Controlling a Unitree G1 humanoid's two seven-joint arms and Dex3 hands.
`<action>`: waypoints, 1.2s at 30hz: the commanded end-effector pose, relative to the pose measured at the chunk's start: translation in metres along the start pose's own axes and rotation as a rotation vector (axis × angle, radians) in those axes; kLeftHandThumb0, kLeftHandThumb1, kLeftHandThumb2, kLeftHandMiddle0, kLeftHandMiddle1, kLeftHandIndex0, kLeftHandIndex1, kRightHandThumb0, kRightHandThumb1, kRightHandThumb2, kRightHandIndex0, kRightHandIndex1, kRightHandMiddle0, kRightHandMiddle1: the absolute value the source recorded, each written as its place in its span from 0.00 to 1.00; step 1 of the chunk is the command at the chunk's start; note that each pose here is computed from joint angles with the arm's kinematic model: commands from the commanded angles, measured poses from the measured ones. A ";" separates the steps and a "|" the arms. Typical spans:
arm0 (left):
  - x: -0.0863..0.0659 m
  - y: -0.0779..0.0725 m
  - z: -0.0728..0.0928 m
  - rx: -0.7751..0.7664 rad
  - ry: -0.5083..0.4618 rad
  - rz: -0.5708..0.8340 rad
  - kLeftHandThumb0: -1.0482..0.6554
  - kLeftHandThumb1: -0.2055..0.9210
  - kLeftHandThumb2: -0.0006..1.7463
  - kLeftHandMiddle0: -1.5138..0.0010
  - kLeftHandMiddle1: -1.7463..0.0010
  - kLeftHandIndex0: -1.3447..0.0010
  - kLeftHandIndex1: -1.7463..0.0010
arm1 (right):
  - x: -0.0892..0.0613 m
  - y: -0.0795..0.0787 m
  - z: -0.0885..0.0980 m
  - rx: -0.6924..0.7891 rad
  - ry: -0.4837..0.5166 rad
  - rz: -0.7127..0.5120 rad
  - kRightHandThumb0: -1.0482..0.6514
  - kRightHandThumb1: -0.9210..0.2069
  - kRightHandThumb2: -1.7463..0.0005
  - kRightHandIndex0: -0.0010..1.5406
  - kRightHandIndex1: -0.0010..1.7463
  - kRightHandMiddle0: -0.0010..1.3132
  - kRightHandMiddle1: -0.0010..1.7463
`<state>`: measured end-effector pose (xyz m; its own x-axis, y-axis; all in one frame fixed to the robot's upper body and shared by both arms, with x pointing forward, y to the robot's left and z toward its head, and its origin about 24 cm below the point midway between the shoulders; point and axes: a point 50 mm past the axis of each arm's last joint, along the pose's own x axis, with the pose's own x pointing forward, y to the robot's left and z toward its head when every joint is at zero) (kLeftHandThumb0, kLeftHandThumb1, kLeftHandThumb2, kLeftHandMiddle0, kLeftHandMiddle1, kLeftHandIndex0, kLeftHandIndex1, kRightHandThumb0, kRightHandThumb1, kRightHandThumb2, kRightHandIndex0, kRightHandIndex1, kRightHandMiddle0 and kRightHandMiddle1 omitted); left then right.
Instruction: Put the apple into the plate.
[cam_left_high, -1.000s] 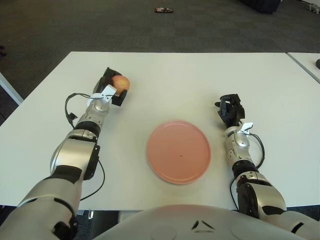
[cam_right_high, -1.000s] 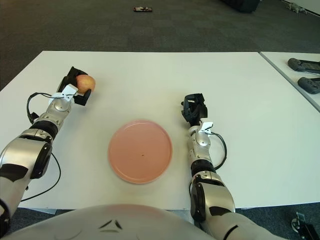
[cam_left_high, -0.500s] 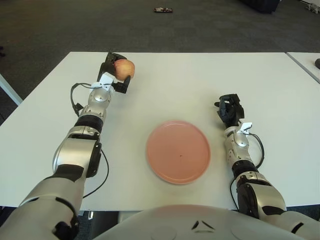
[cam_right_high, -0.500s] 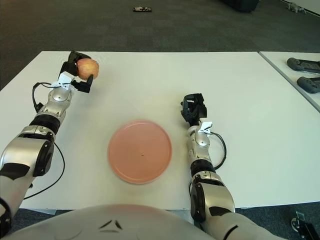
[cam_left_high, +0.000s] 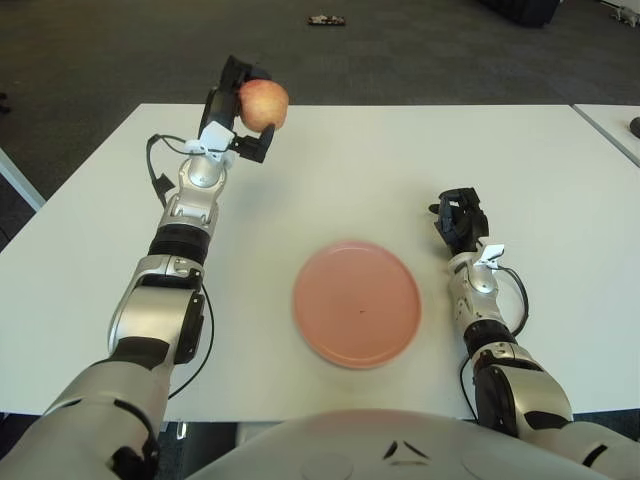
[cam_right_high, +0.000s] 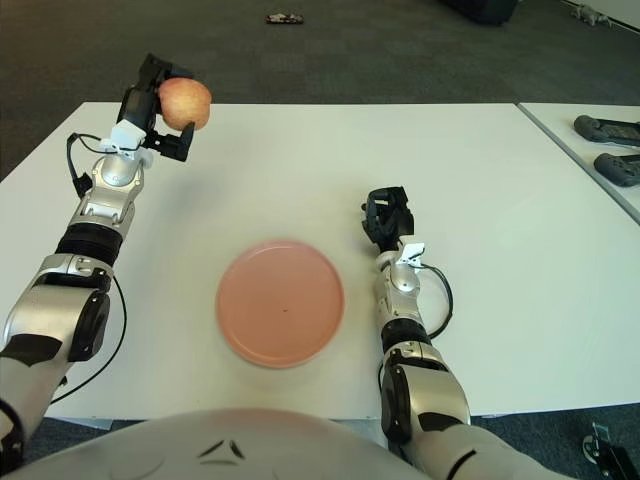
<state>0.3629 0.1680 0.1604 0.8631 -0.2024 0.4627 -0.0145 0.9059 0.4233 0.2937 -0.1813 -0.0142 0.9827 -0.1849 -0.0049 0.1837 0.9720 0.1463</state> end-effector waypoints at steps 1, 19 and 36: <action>-0.010 -0.005 -0.001 0.013 0.002 -0.050 0.61 0.18 0.95 0.42 0.05 0.53 0.00 | -0.018 -0.005 -0.028 0.015 0.152 -0.025 0.41 0.02 0.68 0.25 0.85 0.16 1.00; -0.045 -0.048 0.042 -0.031 -0.196 -0.342 0.61 0.16 0.96 0.41 0.06 0.51 0.00 | -0.017 -0.004 -0.029 0.006 0.161 -0.032 0.41 0.01 0.70 0.25 0.85 0.16 1.00; -0.076 -0.070 0.042 -0.010 -0.175 -0.619 0.61 0.16 0.95 0.41 0.07 0.52 0.00 | -0.017 -0.004 -0.031 0.009 0.171 -0.046 0.41 0.03 0.68 0.26 0.86 0.16 1.00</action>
<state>0.2769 0.1018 0.1232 0.6246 -0.7340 0.2669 0.4683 0.6254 0.6242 0.2955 -0.1801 -0.0146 0.9807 -0.1949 -0.0146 0.1949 0.9696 0.1483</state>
